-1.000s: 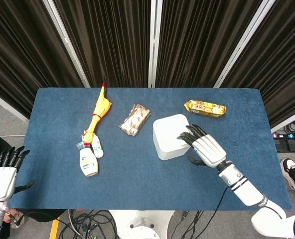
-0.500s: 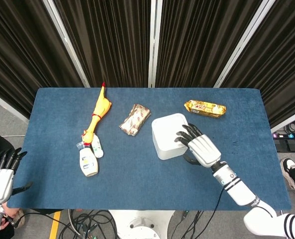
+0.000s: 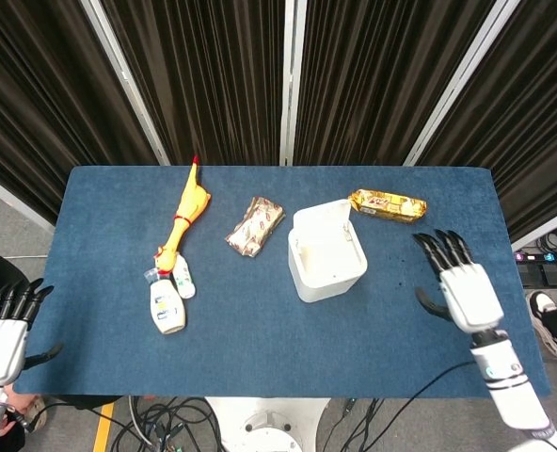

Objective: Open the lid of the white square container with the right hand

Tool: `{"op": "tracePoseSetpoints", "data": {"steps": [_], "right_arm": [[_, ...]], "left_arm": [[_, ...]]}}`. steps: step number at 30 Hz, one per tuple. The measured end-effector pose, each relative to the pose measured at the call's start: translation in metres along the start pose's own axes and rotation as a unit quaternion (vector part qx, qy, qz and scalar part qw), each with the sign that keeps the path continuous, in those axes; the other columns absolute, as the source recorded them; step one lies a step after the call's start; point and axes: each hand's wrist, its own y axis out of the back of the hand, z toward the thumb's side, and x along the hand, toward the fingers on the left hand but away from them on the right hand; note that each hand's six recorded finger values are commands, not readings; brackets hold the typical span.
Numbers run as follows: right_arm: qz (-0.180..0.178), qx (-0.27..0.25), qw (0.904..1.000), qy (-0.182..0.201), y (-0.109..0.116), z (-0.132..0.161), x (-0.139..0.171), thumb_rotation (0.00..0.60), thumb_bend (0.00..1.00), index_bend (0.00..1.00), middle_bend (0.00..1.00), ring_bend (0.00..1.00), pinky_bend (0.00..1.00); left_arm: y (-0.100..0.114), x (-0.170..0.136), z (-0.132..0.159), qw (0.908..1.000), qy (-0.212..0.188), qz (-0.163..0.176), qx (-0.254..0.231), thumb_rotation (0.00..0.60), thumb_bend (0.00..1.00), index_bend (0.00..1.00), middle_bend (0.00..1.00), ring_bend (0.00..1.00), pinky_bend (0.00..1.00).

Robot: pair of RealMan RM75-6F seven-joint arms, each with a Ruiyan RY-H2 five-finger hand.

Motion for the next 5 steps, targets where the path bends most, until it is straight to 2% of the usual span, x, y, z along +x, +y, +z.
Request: {"op": "tracePoseSetpoints", "data": {"steps": [5], "right_arm": [[0.001,-0.016,0.9988,-0.047,-0.004,-0.025,0.051,0.600,0.26,0.05,0.09,0.00,0.00]], "left_arm": [[0.002,-0.001,0.001,1.0000,0.000,0.002,0.001,0.600,0.00,0.15,0.08,0.00,0.00]]}}
